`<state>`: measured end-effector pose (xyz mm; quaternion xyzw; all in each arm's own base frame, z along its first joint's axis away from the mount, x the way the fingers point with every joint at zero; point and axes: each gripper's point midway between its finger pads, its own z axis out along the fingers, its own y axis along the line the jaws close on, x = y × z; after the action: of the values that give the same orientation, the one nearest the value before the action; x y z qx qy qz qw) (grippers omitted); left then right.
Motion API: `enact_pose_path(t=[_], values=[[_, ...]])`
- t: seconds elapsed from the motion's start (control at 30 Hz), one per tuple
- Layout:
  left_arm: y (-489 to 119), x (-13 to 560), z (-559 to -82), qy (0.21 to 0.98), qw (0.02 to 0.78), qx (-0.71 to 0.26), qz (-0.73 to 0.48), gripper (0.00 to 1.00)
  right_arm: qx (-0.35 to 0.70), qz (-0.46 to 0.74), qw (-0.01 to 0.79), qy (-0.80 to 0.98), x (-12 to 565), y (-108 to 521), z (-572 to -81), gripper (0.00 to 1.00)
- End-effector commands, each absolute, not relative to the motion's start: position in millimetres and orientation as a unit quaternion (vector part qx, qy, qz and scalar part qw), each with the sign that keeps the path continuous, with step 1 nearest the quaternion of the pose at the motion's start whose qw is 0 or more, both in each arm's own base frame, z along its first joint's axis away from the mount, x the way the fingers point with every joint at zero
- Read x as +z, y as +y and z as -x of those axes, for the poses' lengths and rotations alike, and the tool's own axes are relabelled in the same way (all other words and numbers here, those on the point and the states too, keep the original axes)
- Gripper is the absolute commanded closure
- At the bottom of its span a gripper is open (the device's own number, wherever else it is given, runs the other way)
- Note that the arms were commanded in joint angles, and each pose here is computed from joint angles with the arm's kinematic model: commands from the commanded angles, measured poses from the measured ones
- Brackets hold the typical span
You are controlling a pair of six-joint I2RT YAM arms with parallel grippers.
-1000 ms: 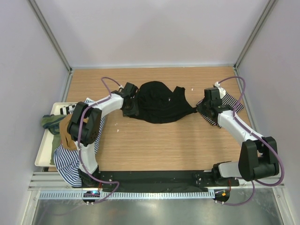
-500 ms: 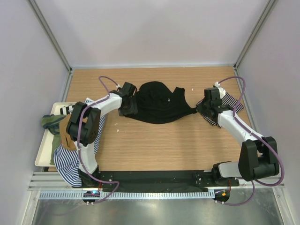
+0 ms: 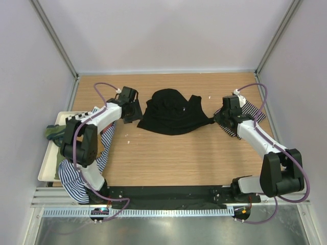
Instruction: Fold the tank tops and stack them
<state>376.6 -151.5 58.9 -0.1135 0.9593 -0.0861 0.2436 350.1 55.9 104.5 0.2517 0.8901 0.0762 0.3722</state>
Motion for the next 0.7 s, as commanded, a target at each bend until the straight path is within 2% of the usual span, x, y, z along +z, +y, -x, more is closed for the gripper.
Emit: enact_pose_path(t=[0.0, 0.27, 0.67], values=[[-150, 76, -387, 0.952, 0.267, -0.099, 0.109, 0.43, 0.083, -0.246, 0.397, 0.88, 119, 55, -357, 0.99], [-155, 47, -382, 0.965, 0.221, -0.098, 0.103, 0.46, 0.083, -0.246, 0.395, 0.881, 117, 55, -356, 0.99], [-156, 24, -378, 0.973, 0.195, -0.081, 0.095, 0.53, 0.087, -0.244, 0.392, 0.883, 116, 57, -356, 0.99]])
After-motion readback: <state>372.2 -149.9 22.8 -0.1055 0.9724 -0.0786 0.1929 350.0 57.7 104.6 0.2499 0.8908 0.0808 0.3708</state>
